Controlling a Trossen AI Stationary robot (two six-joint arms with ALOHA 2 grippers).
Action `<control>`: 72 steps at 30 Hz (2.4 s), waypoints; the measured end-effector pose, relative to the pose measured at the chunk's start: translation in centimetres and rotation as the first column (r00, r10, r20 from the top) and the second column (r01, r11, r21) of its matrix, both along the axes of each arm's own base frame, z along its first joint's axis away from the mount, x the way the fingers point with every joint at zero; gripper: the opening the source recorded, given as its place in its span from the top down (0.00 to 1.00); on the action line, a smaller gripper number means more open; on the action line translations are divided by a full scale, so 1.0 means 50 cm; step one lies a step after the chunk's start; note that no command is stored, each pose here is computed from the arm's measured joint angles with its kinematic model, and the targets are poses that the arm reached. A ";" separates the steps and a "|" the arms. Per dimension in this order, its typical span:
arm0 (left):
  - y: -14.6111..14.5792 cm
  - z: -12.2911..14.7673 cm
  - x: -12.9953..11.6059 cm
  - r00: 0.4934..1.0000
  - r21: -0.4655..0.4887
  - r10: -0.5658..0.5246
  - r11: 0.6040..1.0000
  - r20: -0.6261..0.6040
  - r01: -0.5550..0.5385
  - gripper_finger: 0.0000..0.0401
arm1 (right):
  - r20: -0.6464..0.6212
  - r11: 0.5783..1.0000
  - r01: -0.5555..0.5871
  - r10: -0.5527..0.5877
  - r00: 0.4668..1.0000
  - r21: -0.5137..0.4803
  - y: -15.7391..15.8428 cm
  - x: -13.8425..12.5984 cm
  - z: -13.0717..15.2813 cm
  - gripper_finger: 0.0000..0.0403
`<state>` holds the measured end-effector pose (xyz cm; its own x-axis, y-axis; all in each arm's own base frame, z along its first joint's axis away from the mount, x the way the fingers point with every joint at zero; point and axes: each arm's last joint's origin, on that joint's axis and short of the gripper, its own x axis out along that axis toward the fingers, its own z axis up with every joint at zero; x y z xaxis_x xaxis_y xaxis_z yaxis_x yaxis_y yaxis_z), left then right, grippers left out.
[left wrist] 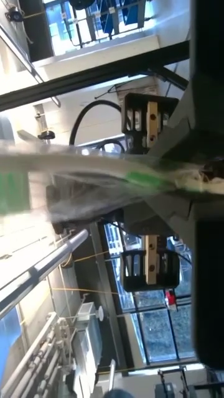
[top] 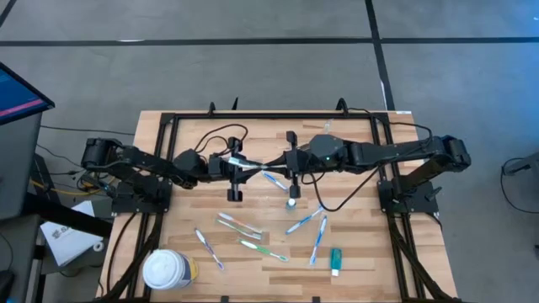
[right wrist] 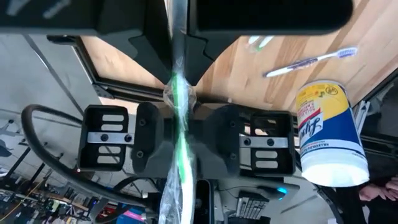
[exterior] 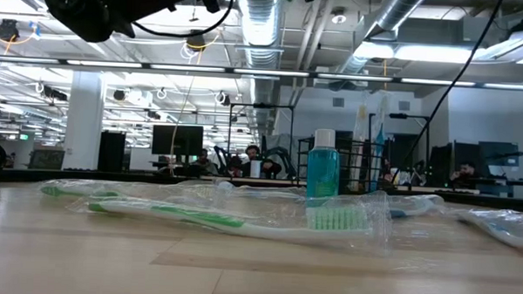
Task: Pick & Place toothbrushing station
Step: Put the green toothbrush into the mesh organizer
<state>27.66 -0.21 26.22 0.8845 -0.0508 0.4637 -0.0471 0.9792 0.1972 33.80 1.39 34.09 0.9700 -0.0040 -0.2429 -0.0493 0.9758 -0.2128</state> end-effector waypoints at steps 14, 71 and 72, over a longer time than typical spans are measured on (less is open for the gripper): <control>0.000 -0.005 0.002 1.000 -0.003 -0.001 1.000 -0.027 0.001 0.97 | -0.015 1.000 -0.012 0.012 1.000 -0.007 0.001 -0.001 -0.003 0.78; 0.031 -0.065 0.070 0.948 -0.139 0.056 0.985 -0.314 -0.104 0.98 | -0.089 0.999 0.021 -0.018 0.996 0.036 -0.035 -0.006 -0.015 0.67; 0.031 -0.067 0.070 0.945 -0.138 0.055 0.985 -0.322 -0.104 0.98 | -0.077 0.999 0.021 -0.018 0.997 0.036 -0.034 -0.006 -0.012 0.67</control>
